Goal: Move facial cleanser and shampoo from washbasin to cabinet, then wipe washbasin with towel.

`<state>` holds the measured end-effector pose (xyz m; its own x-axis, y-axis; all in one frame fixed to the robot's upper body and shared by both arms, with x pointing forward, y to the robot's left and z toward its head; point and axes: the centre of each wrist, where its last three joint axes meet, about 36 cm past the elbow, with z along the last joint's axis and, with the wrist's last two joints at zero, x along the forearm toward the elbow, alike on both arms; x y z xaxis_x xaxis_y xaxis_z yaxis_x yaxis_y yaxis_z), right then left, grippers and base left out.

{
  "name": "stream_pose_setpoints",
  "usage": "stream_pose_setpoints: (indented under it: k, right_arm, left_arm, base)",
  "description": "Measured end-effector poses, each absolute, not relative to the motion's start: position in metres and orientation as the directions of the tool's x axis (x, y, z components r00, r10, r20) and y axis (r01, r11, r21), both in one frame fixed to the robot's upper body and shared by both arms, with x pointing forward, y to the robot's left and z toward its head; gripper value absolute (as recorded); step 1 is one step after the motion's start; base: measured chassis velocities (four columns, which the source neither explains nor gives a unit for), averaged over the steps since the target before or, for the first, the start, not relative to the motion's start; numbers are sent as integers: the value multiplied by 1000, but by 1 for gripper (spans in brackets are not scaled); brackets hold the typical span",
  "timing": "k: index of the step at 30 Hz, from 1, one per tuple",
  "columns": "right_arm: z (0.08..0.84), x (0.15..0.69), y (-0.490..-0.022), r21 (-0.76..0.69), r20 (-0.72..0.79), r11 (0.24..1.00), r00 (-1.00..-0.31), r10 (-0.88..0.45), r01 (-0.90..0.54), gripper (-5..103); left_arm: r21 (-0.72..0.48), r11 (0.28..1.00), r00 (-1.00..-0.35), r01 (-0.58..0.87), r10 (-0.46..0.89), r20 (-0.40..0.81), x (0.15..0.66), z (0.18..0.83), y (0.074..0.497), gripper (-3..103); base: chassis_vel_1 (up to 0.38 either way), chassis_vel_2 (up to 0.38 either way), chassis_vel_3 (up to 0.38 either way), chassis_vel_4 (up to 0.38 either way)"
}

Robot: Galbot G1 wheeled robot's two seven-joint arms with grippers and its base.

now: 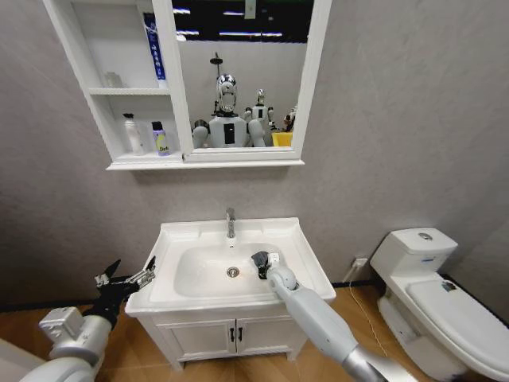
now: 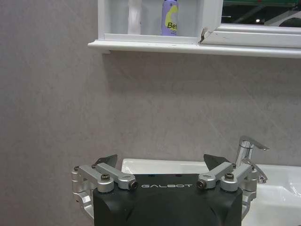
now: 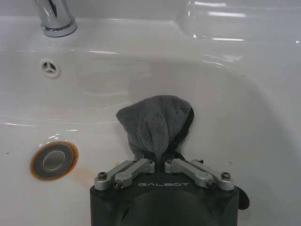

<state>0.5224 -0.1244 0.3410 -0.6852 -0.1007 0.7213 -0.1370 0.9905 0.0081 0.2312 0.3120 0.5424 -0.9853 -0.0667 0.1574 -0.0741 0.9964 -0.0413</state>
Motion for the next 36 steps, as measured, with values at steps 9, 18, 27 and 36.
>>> stream_pose_setpoints:
  k: [9,18,27,36]
  right_arm:
    - [336,526,-113,21,723,989,-681,-114,-144,3]
    - [326,531,-100,5,730,987,-674,-112,-159,3]
    - [318,532,-87,5,732,984,-670,-124,-177,3]
    - [311,536,-61,11,728,978,-668,-151,-208,3]
  left_arm:
    - [-41,996,-985,-74,-67,157,231,542,312,100]
    - [-41,996,-985,-74,-67,157,231,542,312,100]
    - [-41,996,-985,-74,-67,157,231,542,312,100]
    - [-41,996,-985,-74,-67,157,231,542,312,100]
  base:
    - [0,0,0,0]
    - [0,0,0,0]
    - [0,0,0,0]
    - [0,0,0,0]
